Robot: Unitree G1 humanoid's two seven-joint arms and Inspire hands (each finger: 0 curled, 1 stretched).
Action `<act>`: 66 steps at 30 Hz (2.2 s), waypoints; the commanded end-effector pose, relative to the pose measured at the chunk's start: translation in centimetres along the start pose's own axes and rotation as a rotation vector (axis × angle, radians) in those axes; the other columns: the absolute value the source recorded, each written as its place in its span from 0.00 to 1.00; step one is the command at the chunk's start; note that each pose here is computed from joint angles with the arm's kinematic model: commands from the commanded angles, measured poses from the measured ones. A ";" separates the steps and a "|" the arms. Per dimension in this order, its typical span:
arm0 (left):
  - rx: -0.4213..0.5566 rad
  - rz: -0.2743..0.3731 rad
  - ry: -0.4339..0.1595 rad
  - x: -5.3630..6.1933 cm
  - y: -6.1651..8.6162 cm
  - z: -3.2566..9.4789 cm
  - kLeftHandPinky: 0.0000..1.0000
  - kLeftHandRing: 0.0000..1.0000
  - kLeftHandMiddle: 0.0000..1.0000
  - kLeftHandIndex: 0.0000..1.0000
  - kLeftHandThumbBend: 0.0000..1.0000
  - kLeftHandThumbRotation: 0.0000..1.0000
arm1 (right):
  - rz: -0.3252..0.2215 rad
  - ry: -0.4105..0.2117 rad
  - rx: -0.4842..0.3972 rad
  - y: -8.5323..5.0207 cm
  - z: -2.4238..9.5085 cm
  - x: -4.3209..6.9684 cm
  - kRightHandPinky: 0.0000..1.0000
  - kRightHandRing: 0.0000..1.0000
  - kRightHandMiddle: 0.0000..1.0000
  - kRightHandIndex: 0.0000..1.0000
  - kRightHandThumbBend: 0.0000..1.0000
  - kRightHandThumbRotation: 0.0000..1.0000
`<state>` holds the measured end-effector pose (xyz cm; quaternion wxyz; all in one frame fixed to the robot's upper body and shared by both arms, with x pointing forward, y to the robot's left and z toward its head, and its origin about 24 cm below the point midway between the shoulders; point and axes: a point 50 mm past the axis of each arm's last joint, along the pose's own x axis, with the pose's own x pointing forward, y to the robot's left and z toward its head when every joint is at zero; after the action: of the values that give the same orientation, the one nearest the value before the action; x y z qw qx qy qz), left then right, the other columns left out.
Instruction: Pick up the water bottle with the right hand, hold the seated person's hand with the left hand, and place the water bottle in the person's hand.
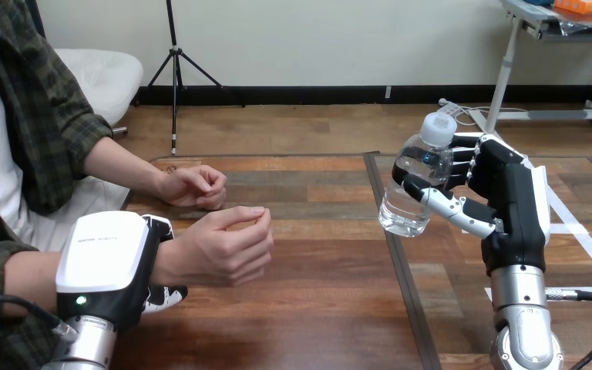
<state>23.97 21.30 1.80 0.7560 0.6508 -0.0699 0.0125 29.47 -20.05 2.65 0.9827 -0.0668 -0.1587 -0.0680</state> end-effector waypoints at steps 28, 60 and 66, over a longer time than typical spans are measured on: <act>-0.012 0.083 -0.003 1.3 1.2 0.2 0.25 0.28 0.31 0.31 0.81 0.00 | -0.007 -0.135 0.019 0.3 2.5 2.2 0.38 0.44 0.49 0.53 0.71 0.00; -0.018 0.091 -0.008 1.4 1.3 0.2 0.25 0.27 0.31 0.30 0.81 0.00 | -0.007 -0.132 0.013 0.3 2.4 2.2 0.39 0.44 0.50 0.53 0.71 0.00; -0.016 0.094 -0.011 1.4 1.3 0.2 0.25 0.27 0.31 0.30 0.81 0.00 | -0.008 -0.136 0.002 0.2 2.5 2.3 0.39 0.44 0.49 0.53 0.72 0.00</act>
<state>23.96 21.28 1.81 0.7610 0.6444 -0.0728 0.0201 29.48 -20.01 2.65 0.9824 -0.0717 -0.1586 -0.0679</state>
